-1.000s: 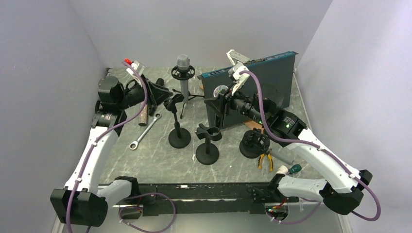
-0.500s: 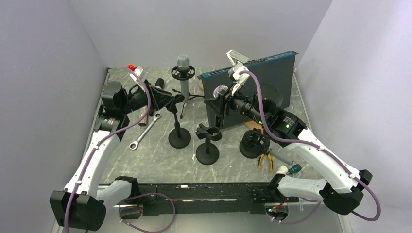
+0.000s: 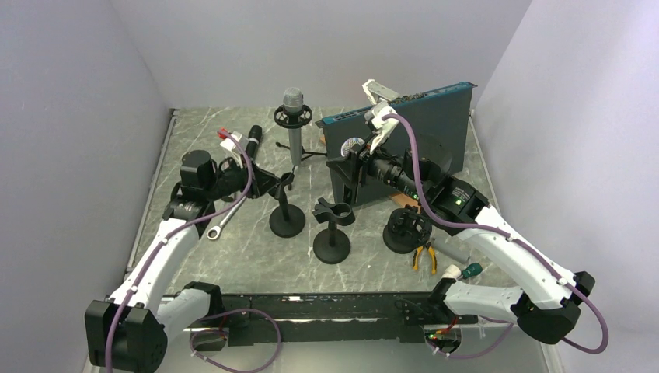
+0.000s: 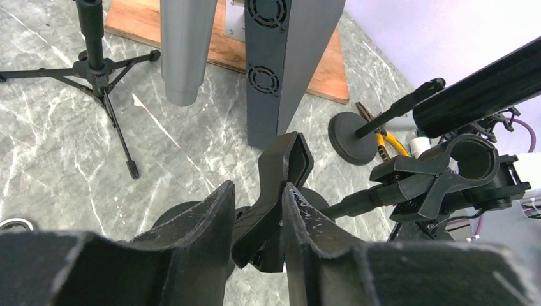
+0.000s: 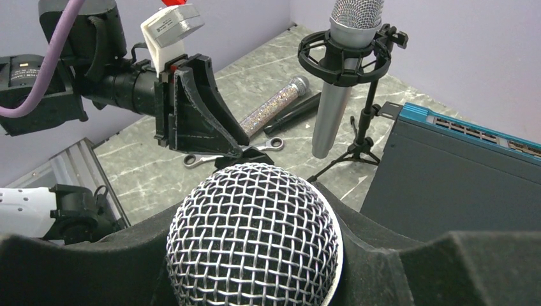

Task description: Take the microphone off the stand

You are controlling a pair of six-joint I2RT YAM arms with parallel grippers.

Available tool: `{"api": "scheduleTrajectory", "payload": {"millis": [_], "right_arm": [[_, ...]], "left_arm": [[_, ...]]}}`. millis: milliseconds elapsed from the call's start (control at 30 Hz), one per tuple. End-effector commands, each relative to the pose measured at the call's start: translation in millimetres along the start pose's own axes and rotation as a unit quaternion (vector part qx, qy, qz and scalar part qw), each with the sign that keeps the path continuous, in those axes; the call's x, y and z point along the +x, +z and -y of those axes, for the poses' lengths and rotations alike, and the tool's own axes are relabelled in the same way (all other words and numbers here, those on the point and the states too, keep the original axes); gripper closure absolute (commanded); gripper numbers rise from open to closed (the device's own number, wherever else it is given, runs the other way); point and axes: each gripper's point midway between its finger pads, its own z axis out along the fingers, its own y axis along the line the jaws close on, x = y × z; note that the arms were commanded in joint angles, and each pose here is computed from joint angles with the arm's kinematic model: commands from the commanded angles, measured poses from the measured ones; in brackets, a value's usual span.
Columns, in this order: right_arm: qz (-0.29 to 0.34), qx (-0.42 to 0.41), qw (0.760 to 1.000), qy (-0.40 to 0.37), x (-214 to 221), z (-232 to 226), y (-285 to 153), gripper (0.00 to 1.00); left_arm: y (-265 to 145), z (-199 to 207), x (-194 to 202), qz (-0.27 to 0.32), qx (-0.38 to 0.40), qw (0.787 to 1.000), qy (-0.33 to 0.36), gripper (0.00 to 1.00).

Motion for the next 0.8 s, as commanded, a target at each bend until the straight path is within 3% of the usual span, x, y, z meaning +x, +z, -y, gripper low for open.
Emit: {"api": "scheduleTrajectory", "payload": {"millis": [0,200,367,500,633,767], "right_arm": [[0.042,-0.008,0.999,0.006,-25,-5,-6,1.0],[0.048,0.013,0.999,0.006,-29,2,-10,1.0],[0.052,0.099,0.994,0.021,-36,31,-10,1.0],[0.08,0.096,0.992,0.037,-49,29,-11,1.0],[0.106,0.067,0.99,0.062,-63,17,-11,1.0],[0.131,0.027,0.987,0.094,-75,2,-13,1.0]], "left_arm": [[-2,-5,21,-0.048,-0.018,0.998,-0.026,0.6],[-12,16,-35,-0.008,-0.014,1.0,0.017,0.34],[-25,56,-91,0.056,0.034,0.996,0.059,0.18],[-22,115,-107,0.084,0.124,0.984,0.101,0.15],[-2,164,-97,0.103,0.14,0.968,0.182,0.12],[12,189,-95,0.151,0.138,0.955,0.216,0.09]]}}
